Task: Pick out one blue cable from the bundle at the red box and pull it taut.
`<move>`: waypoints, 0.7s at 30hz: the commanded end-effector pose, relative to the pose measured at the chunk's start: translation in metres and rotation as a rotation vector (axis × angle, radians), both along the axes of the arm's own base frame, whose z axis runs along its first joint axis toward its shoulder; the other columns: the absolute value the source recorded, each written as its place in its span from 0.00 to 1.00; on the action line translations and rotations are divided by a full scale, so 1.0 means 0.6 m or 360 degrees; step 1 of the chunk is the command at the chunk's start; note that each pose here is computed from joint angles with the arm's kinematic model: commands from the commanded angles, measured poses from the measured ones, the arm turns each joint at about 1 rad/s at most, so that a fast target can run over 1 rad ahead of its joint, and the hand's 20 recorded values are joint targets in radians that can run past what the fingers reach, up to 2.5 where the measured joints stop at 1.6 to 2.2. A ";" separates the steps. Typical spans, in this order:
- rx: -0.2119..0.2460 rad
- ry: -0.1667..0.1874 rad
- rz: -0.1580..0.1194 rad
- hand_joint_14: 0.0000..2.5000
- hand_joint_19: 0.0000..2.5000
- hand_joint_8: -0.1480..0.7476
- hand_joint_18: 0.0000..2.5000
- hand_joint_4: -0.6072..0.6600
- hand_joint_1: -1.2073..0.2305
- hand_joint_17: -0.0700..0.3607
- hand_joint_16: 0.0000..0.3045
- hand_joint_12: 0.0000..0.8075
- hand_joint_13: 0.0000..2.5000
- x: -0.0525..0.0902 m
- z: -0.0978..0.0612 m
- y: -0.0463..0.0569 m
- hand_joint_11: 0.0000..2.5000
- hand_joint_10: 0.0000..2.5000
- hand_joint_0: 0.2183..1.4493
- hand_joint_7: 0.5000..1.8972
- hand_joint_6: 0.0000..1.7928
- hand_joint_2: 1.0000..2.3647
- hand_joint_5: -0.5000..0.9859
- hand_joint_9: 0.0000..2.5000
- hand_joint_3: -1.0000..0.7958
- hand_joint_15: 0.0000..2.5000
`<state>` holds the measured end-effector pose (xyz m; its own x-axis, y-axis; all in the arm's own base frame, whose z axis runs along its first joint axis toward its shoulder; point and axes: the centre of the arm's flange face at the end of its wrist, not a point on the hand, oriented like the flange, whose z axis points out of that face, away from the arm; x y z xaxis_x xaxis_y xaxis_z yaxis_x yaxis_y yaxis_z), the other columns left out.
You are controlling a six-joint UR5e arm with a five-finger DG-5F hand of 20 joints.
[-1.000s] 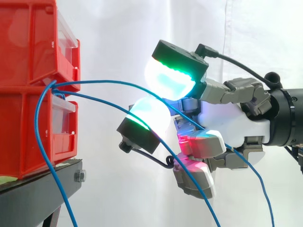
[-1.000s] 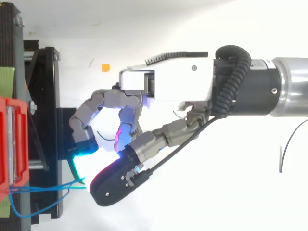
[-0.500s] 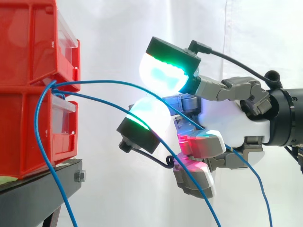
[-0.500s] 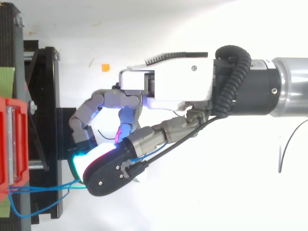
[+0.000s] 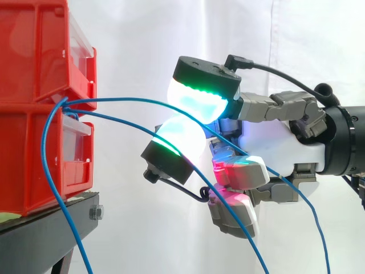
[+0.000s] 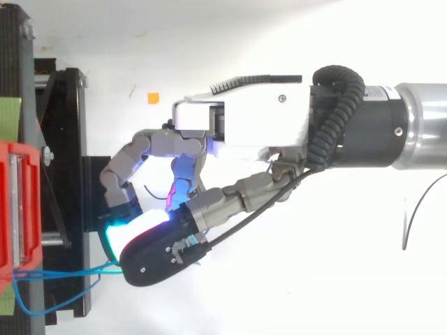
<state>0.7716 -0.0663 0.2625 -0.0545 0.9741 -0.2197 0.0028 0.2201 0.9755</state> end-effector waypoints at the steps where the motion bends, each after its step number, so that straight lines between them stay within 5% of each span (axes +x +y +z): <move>1: 0.0000 -0.0001 0.0002 0.01 0.42 0.51 0.39 0.54 0.40 0.41 0.16 0.44 0.49 0.000 -0.001 0.001 0.32 0.01 0.32 0.40 0.49 0.01 0.25 0.54 0.39 0.32; 9: -0.0001 0.0006 0.0004 0.01 0.42 0.51 0.40 0.52 0.46 0.41 0.16 0.43 0.49 0.000 -0.001 0.003 0.32 0.01 0.30 0.34 0.49 0.00 0.25 0.54 0.29 0.32; 21: 0.0002 0.0006 0.0004 0.01 0.41 0.51 0.40 0.52 0.43 0.40 0.15 0.42 0.49 0.000 -0.001 0.003 0.32 0.01 0.33 0.37 0.48 0.01 0.26 0.55 0.36 0.32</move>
